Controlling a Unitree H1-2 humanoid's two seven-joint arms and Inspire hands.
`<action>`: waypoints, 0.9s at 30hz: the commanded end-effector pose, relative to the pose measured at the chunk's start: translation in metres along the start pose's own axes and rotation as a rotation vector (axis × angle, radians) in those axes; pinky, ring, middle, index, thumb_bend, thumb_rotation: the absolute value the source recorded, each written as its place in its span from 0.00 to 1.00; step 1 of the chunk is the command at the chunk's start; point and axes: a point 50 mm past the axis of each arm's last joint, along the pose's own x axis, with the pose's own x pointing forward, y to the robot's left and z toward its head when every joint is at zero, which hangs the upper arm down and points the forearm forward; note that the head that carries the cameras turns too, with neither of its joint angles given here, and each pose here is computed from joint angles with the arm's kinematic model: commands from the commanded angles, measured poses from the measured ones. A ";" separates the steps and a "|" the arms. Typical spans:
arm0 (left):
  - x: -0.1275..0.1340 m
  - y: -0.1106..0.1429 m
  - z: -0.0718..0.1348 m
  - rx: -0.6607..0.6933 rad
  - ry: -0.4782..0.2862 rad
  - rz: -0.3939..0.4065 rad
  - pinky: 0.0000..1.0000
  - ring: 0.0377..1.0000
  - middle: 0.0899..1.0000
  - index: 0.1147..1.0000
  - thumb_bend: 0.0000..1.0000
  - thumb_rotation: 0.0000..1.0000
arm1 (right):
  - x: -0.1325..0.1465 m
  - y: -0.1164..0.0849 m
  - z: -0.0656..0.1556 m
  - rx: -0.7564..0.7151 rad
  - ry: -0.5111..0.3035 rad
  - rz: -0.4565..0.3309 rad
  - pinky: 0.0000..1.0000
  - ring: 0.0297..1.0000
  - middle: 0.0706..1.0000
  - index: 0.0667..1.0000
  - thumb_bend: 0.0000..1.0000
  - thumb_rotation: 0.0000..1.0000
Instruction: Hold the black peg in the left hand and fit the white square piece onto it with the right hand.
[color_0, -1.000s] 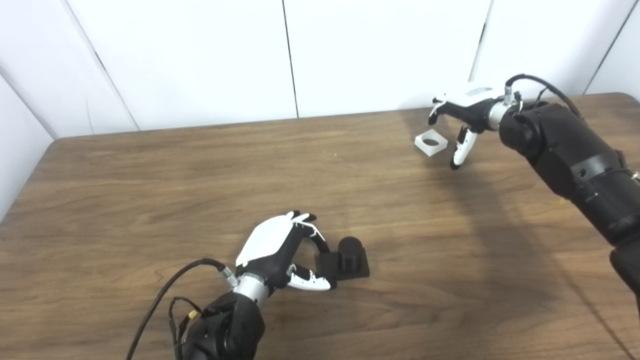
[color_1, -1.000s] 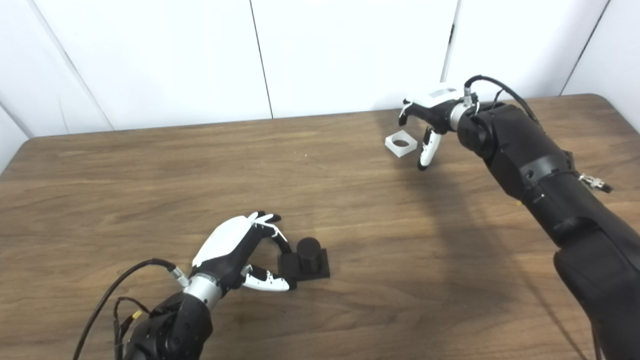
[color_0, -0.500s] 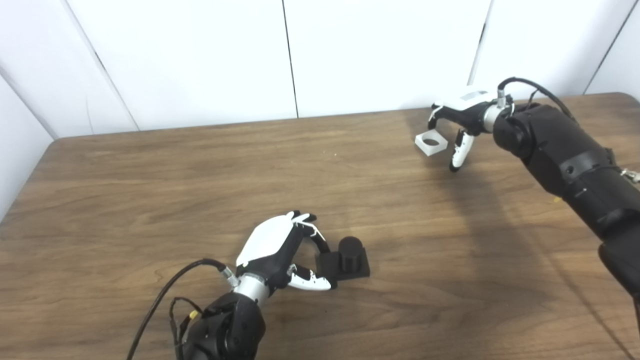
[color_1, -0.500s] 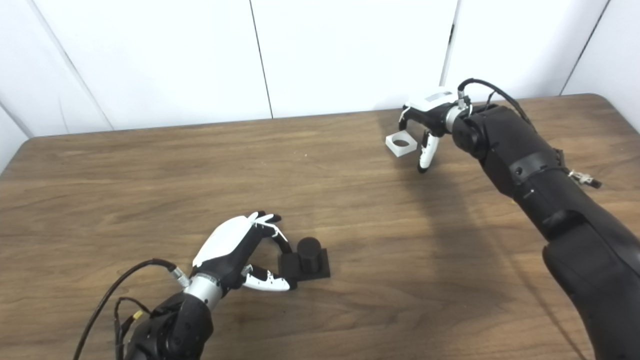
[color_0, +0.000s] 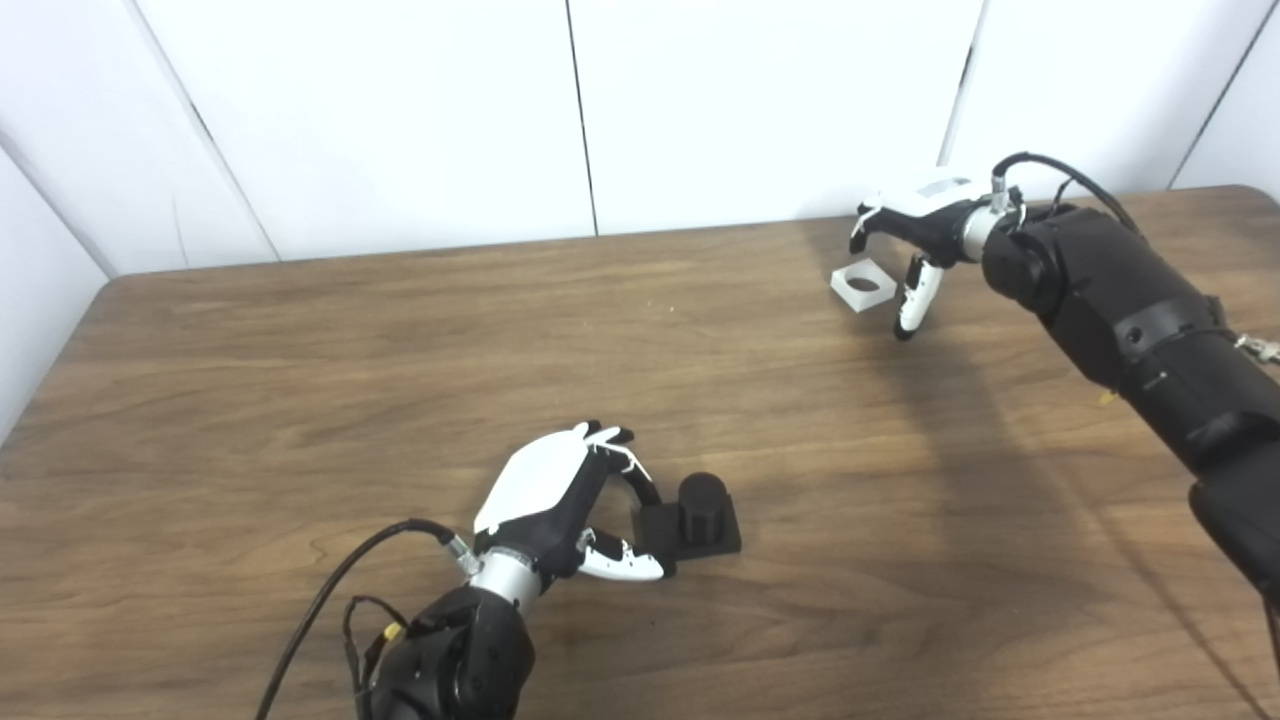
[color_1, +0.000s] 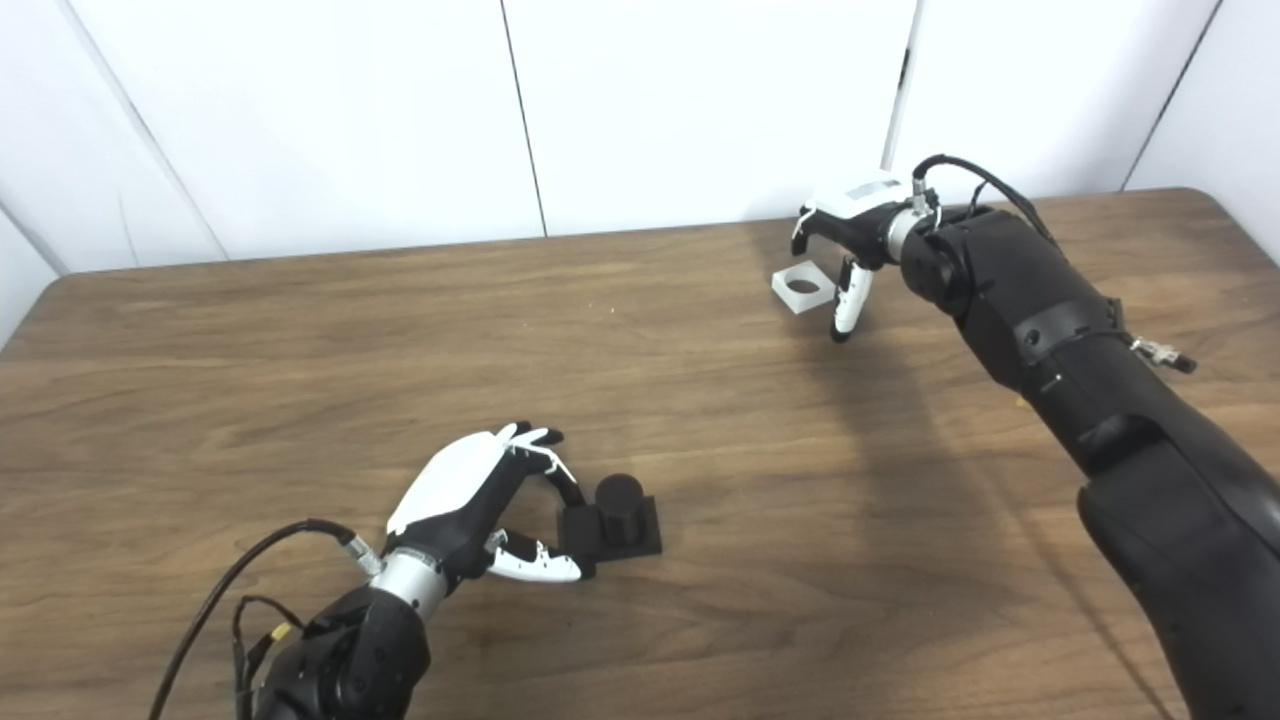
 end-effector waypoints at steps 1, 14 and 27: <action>-0.001 -0.006 0.000 0.017 0.011 -0.018 1.00 1.00 0.92 0.42 0.49 0.08 | -0.001 -0.051 -0.002 -0.013 -0.015 -0.125 1.00 1.00 0.96 0.79 0.84 0.21; -0.001 -0.005 0.002 -0.002 0.018 -0.011 1.00 1.00 0.92 0.42 0.49 0.08 | 0.001 -0.048 0.003 -0.030 -0.022 -0.098 1.00 1.00 0.95 0.75 0.82 0.20; 0.001 -0.004 0.001 -0.018 0.017 -0.012 1.00 1.00 0.92 0.42 0.49 0.08 | 0.003 -0.045 0.003 -0.060 -0.020 -0.058 1.00 1.00 0.93 0.70 0.81 0.24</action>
